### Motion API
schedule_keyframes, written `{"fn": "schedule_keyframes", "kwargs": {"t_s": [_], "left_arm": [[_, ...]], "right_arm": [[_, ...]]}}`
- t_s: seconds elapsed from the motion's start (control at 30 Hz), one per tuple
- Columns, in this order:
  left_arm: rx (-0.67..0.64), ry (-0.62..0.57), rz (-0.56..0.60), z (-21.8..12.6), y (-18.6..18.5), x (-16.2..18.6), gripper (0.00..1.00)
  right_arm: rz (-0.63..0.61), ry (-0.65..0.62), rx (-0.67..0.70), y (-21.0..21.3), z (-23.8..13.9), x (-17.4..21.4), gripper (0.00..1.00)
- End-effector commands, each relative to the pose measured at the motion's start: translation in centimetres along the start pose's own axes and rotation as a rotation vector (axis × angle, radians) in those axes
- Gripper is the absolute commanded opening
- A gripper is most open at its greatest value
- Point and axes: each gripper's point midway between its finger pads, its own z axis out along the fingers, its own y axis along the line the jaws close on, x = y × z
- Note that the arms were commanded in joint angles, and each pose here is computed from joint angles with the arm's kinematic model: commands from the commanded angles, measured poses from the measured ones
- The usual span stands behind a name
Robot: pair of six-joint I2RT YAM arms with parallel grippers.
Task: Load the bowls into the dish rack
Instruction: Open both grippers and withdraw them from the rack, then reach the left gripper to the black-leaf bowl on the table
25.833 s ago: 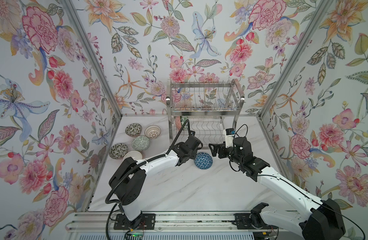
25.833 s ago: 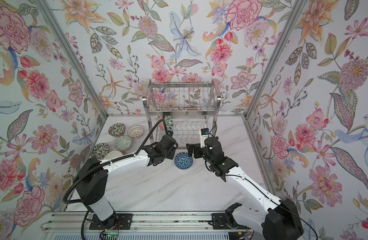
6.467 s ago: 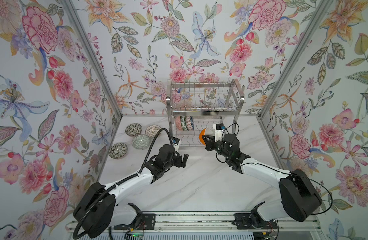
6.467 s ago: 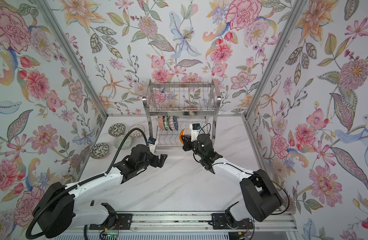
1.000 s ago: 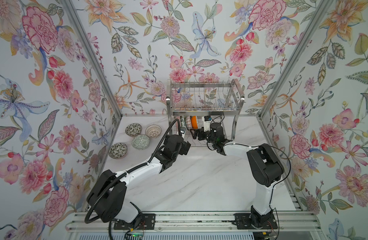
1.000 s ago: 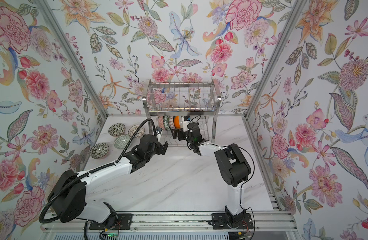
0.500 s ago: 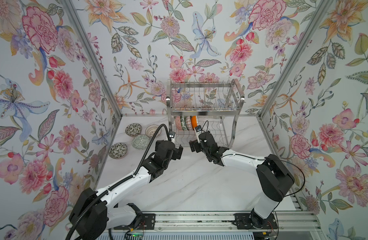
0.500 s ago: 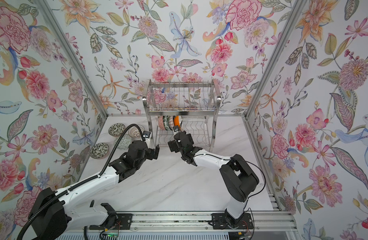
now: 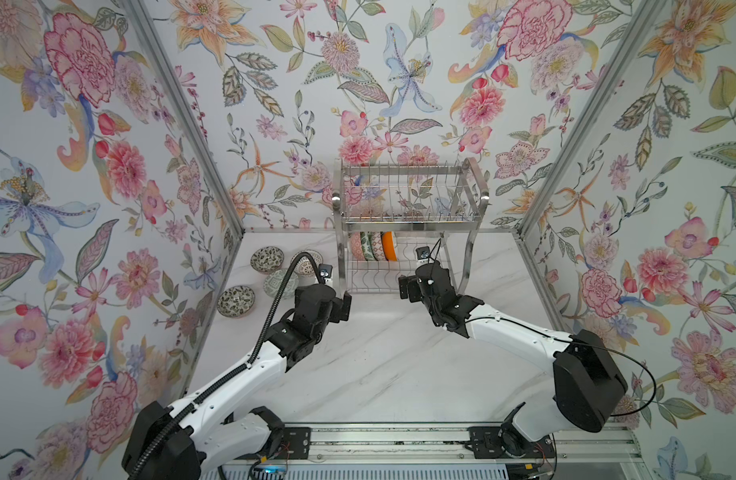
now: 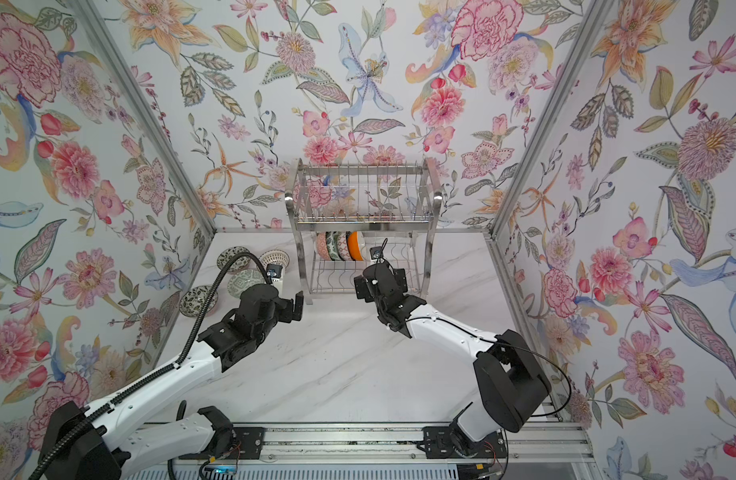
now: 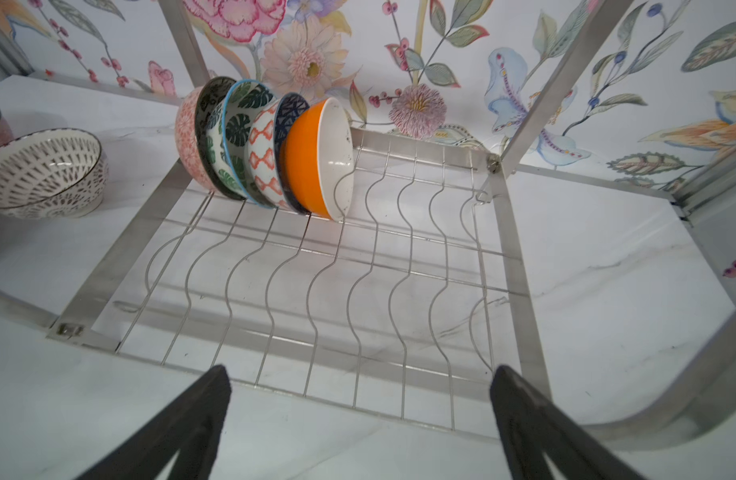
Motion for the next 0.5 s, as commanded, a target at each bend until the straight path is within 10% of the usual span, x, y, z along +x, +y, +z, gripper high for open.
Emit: {"fn": "schedule_keyframes", "kwargs": {"t_s": [0.0,0.47], "left_arm": [[-0.092,0.039,-0.027,-0.3,2.5,0.6,0.99],[-0.328,0.373,-0.224,-0.3,15.4,6.2,0.99]], "right_arm": [[0.056,0.082,-0.119,0.1,0.4,1.1,0.99],[0.087,-0.045,-0.367,6.0,-1.1,-1.1,0.99]]}}
